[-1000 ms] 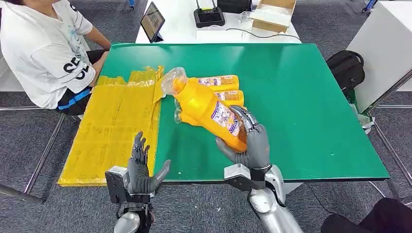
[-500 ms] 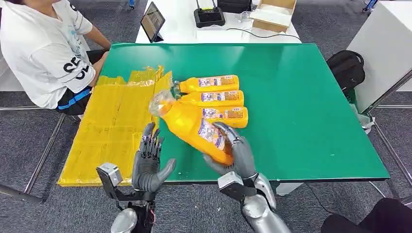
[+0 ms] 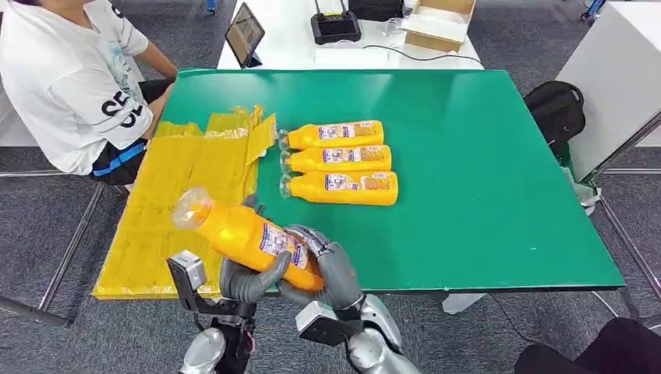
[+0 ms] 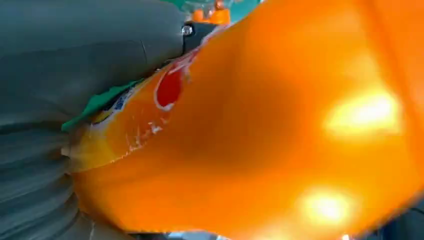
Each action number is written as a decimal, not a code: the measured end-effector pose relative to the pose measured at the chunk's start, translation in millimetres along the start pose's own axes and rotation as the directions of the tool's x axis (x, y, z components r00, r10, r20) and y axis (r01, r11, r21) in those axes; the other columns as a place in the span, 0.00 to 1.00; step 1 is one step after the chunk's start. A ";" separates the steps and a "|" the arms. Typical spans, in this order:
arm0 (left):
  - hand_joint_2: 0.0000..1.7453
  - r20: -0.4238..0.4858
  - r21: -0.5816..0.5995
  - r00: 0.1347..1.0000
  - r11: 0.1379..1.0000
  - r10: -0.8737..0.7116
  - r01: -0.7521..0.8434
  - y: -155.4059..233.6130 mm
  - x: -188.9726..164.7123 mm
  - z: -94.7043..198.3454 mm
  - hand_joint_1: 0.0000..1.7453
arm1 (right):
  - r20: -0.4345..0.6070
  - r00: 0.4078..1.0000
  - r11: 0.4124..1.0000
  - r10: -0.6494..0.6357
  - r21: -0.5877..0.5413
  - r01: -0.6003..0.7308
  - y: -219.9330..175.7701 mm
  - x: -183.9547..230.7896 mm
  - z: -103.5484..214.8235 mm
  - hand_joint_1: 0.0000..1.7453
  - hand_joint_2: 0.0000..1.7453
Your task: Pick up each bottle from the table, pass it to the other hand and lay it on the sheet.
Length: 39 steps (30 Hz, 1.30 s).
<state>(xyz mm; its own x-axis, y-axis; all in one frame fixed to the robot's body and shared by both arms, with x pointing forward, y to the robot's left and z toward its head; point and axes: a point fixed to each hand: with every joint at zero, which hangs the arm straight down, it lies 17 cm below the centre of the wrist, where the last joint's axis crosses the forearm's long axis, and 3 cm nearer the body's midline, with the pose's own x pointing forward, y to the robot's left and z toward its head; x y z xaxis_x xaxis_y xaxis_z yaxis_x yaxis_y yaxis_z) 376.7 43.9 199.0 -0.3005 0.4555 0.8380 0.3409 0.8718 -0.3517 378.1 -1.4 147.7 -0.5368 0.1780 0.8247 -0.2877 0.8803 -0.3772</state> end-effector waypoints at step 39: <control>1.00 -0.032 0.054 0.999 0.999 0.010 -0.008 18.3 -14.4 11.5 1.00 | -0.065 0.998 0.993 0.004 0.120 0.004 41.0 -16.9 2.5 0.05 1.00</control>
<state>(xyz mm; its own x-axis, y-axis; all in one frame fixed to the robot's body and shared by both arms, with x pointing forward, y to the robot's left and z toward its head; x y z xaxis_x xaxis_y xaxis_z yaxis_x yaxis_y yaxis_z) 376.9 55.4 175.7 -0.2680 0.4581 0.8475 0.2948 0.8765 -0.3806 373.4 30.6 117.2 -0.4848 0.2097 0.8491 -0.3833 0.8217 -0.4218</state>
